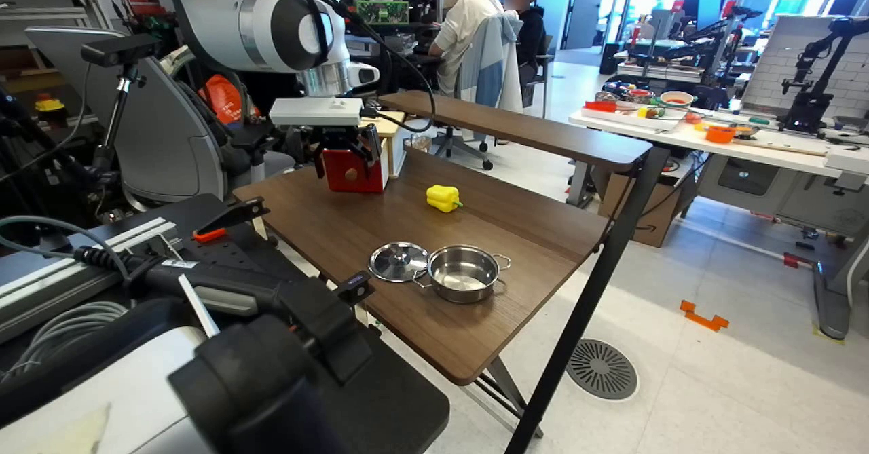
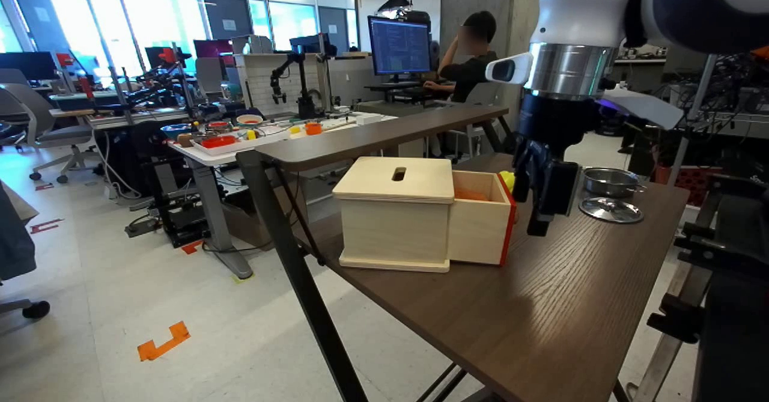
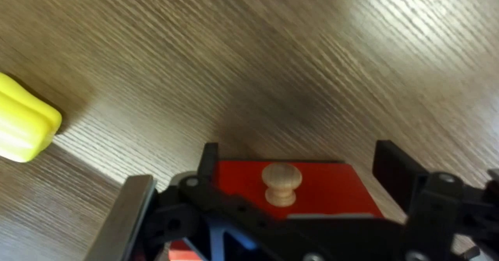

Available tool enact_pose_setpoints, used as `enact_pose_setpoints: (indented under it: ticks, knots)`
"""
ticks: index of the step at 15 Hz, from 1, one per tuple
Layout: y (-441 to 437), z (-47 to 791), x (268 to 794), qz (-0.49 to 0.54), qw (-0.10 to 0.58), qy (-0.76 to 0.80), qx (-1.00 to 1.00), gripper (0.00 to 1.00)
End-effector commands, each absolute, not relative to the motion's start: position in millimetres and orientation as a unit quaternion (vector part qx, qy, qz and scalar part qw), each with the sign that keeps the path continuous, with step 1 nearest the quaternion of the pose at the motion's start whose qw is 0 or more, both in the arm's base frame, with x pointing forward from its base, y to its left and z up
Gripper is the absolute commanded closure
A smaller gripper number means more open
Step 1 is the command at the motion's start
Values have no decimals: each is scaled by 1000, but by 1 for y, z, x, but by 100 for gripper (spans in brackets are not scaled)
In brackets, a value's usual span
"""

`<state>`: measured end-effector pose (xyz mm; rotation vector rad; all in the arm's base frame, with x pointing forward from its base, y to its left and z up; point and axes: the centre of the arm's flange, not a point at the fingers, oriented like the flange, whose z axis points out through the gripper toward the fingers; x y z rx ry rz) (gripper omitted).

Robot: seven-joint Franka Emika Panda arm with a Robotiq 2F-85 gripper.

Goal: Push closed the drawer

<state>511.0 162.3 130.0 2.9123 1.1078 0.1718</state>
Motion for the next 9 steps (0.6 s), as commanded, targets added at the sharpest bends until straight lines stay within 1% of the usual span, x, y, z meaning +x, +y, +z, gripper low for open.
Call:
enact_pose_setpoints:
  ticks: [1, 9]
  knots:
    - [180, 126, 526, 88, 2, 337, 937, 0]
    - [199, 127, 556, 119, -8, 310, 943, 0]
